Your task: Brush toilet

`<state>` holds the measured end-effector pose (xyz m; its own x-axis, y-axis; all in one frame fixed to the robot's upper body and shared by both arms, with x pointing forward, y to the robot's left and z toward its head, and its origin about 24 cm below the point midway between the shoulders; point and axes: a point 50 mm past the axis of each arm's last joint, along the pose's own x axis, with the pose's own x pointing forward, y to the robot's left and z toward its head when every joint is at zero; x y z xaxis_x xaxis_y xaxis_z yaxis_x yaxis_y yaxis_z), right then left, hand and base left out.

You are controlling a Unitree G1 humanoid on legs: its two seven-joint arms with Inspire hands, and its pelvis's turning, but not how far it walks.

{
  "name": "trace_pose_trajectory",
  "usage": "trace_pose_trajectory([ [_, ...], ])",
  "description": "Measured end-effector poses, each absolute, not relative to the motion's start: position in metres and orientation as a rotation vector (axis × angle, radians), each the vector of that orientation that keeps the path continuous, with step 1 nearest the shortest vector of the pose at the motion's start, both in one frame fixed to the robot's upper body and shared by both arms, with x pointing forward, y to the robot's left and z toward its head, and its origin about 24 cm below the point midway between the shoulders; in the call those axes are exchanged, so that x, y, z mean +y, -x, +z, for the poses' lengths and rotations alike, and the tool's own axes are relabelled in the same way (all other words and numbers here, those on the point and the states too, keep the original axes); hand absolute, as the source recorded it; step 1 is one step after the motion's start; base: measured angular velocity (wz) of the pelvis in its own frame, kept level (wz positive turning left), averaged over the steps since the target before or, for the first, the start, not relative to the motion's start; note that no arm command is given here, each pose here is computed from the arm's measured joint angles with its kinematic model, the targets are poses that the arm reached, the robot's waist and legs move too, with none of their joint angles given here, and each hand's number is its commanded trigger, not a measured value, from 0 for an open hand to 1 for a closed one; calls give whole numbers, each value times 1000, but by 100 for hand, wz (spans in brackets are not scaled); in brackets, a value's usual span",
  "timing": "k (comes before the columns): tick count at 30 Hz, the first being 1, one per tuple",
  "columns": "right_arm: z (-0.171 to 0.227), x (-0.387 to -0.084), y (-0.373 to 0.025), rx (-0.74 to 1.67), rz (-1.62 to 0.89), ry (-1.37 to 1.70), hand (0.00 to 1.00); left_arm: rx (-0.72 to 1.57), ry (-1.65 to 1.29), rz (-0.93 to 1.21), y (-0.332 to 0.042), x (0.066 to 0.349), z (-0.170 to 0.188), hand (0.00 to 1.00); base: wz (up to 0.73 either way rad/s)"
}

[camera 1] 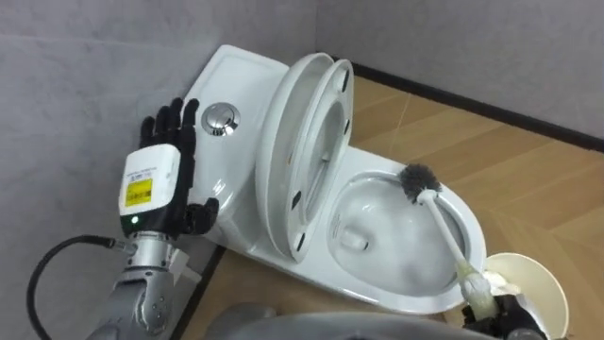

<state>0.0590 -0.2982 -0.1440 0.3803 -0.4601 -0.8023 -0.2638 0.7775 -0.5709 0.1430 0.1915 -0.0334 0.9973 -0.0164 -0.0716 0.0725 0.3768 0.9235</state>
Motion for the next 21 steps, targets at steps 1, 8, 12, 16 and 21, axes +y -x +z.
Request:
trace_pose_trajectory([
  [1, -141, -303, -66, 1187, -126, 741, 100, 69, -1182, -89, -141, 191, -36, 0, -8],
  [8, -128, -312, -108, 1099, -78, 844, 100, 221, -1267, -263, -126, 201, -63, 0, -1],
  [12, -125, -314, -115, 1083, -67, 896, 100, 197, -1300, -272, -131, 204, -60, 0, -5],
  [16, -119, -320, -122, 1056, -22, 1021, 100, 193, -1321, -274, -130, 208, -60, 0, -12],
  [21, -113, -321, -134, 991, 87, 1269, 100, 148, -1331, -247, -139, 207, -62, 0, -17],
])
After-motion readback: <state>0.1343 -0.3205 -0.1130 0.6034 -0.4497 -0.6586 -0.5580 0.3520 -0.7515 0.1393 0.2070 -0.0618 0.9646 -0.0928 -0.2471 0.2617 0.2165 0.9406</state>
